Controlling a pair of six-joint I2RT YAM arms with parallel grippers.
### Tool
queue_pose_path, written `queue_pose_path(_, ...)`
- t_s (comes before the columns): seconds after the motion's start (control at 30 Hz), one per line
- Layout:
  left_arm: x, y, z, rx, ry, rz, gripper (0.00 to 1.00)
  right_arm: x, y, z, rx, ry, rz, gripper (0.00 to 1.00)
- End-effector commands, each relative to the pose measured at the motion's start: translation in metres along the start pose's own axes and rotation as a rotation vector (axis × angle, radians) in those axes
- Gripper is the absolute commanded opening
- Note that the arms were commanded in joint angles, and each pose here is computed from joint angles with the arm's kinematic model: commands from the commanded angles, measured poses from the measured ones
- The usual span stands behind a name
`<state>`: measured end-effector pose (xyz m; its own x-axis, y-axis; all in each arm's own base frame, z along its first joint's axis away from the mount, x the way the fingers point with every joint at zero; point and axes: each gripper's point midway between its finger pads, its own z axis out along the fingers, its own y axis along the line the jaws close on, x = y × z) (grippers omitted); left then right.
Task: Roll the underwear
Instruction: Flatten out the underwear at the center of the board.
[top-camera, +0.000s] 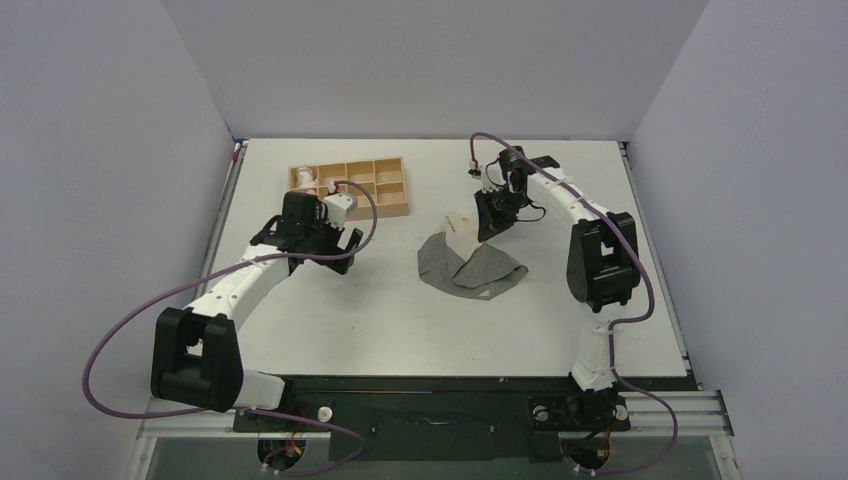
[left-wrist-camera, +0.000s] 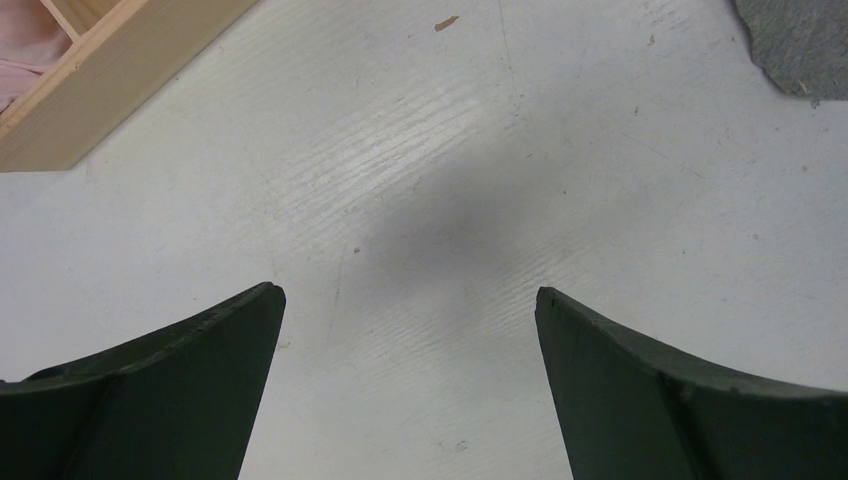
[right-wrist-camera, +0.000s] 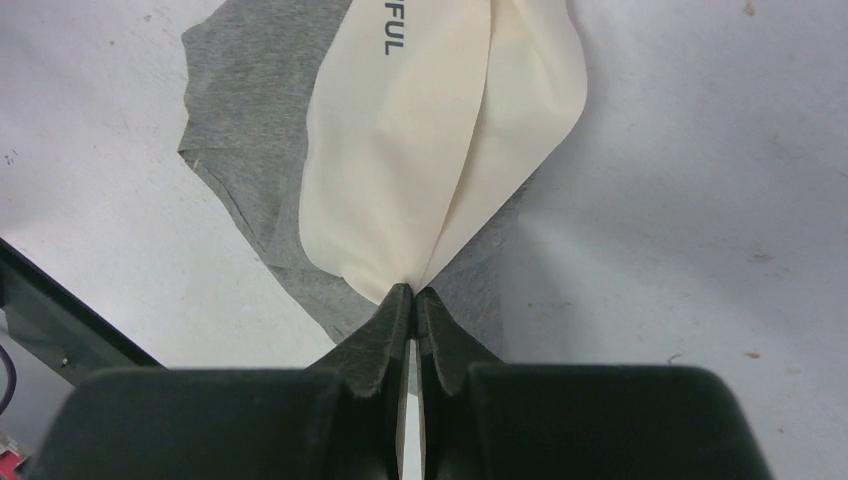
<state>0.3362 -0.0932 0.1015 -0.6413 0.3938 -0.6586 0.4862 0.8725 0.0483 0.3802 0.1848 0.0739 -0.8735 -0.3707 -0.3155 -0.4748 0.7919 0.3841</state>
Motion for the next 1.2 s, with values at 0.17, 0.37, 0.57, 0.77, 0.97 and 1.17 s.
queue_pose_path(0.17, -0.047, -0.034, 0.008, 0.117, -0.085, 0.069, 0.97, -0.043, 0.019, -0.066, 0.048, -0.160, -0.098, 0.00)
queue_pose_path(0.37, -0.075, -0.112, 0.031, 0.301, -0.112, 0.086, 0.97, -0.044, 0.015, -0.064, 0.049, -0.160, -0.059, 0.00)
queue_pose_path(0.57, -0.100, -0.182, 0.059, 0.363, -0.158, -0.064, 0.97, -0.054, 0.008, -0.071, 0.007, -0.213, 0.010, 0.00)
queue_pose_path(0.77, -0.116, -0.231, 0.077, 0.313, -0.145, -0.221, 0.97, -0.055, -0.005, -0.070, -0.038, -0.217, 0.063, 0.00)
queue_pose_path(0.97, -0.109, -0.275, 0.092, 0.327, 0.016, -0.307, 0.97, -0.051, -0.011, -0.060, -0.060, -0.196, 0.076, 0.00)
queue_pose_path(1.17, -0.099, -0.306, 0.099, 0.324, 0.073, -0.249, 0.99, -0.052, -0.011, -0.052, -0.092, -0.184, 0.081, 0.00)
